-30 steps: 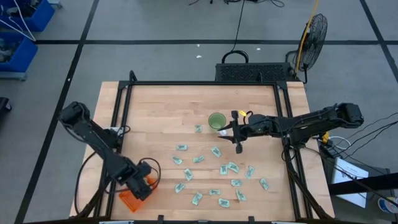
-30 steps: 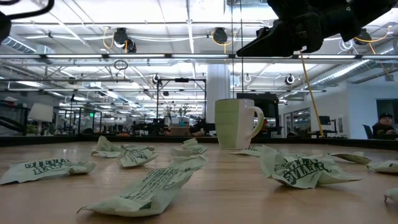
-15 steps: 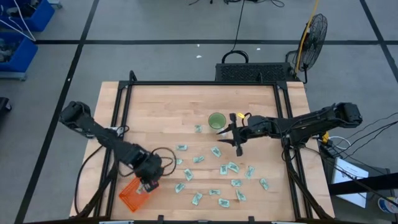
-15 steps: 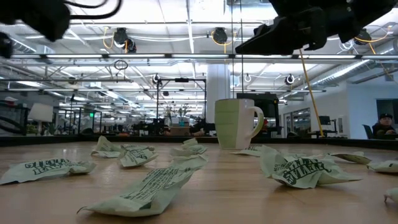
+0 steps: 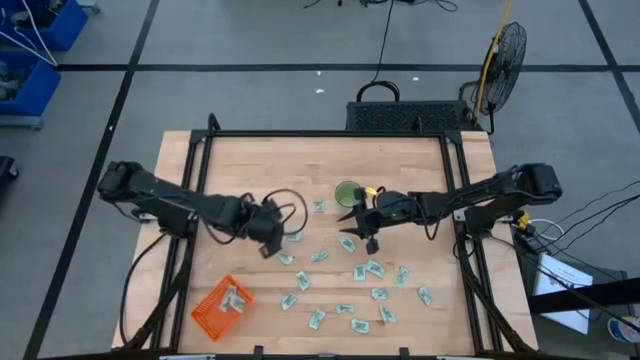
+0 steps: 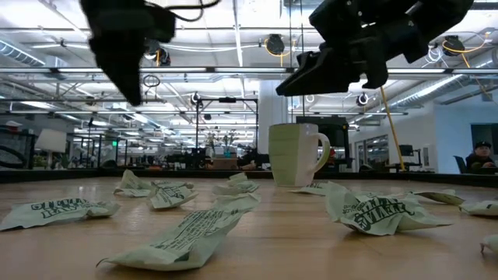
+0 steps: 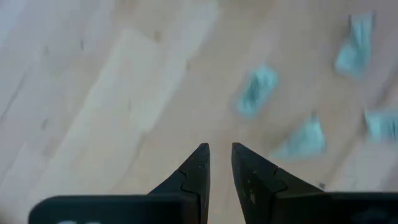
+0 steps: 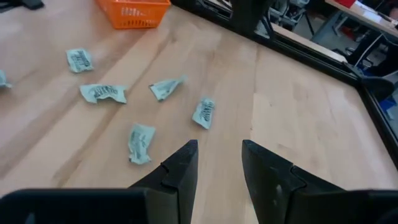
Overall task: Pick and place Stevia / Truvia into bins
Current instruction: Put the light green stevia packet into the orange basket
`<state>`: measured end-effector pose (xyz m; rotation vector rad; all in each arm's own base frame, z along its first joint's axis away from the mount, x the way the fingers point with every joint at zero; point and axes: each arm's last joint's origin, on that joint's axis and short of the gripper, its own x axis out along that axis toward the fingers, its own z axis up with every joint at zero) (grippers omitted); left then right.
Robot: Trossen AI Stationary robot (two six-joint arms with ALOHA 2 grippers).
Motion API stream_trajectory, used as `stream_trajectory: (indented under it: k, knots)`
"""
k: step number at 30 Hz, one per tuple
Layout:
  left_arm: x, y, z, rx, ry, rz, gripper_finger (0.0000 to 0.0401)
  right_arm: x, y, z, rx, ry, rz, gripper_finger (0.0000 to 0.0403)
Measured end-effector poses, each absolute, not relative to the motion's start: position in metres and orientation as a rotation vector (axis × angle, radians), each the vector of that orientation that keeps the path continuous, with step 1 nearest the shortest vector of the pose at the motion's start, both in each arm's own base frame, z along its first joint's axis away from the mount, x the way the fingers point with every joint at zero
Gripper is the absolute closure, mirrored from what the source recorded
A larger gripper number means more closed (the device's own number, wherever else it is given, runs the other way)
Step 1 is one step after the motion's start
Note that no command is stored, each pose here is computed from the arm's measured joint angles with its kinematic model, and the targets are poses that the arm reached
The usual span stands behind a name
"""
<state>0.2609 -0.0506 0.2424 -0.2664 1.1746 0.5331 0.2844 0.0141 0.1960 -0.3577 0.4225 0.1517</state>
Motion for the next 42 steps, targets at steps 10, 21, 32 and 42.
stream_trajectory:
  k: [10,21,32,42]
  knots:
    - [0.291,-0.016,0.197,-0.106,0.73,0.353,0.0329,0.259,0.016,0.218,-0.153,0.487,0.12,0.0284]
    - [0.275,0.02,0.163,-0.171,0.513,0.443,0.0329,0.255,0.016,0.22,-0.115,0.504,0.108,0.0284]
    - [0.319,0.016,0.132,-0.022,0.633,0.359,0.0329,0.257,0.014,0.223,-0.139,0.469,0.055,0.0284]
    - [0.343,0.015,0.108,0.114,0.717,0.315,0.0329,0.257,0.011,0.224,-0.207,0.466,-0.012,0.0284]
